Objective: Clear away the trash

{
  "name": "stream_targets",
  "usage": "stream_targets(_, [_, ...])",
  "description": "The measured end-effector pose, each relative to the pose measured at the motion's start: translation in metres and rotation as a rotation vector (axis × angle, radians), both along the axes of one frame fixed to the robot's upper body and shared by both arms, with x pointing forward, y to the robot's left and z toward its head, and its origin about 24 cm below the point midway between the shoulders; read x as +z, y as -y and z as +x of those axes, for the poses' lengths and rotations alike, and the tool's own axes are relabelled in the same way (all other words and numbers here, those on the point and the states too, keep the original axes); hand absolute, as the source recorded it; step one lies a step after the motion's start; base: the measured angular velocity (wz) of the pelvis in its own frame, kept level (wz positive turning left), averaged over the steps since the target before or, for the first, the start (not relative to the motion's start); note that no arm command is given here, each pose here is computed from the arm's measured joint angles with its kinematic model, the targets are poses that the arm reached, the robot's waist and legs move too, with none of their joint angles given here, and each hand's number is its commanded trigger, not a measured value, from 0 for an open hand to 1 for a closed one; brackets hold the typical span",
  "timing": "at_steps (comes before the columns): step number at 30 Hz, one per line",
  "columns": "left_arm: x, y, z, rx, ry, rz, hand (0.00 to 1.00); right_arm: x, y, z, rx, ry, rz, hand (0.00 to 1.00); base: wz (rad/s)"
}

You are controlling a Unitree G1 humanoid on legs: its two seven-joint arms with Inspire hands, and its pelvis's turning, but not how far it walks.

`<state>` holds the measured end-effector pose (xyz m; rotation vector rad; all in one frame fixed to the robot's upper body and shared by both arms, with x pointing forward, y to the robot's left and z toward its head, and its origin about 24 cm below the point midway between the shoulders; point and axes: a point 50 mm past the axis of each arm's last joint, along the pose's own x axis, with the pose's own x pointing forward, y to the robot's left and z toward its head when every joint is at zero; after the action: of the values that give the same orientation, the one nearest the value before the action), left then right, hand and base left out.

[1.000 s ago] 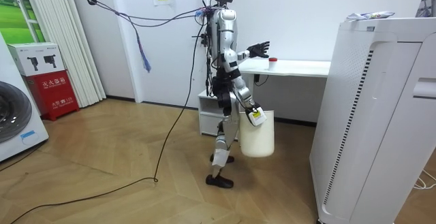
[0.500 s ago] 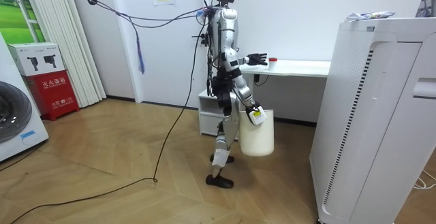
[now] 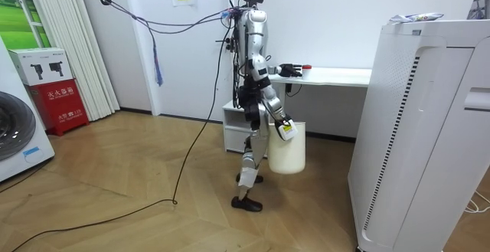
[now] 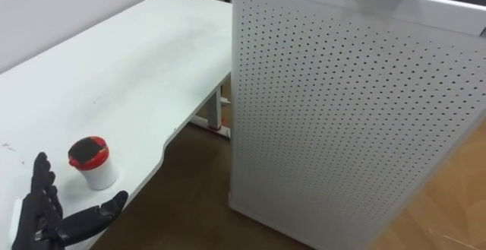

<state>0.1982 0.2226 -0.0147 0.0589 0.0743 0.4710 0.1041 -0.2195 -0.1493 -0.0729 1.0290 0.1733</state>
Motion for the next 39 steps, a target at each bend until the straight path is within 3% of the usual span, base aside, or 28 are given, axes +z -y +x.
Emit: stream_targets(39, [0.007,-0.007,0.026,0.078,0.038,-0.009,0.0,-0.003,-0.016,-0.007,-0.001,0.006,0.01,1.0,-0.03])
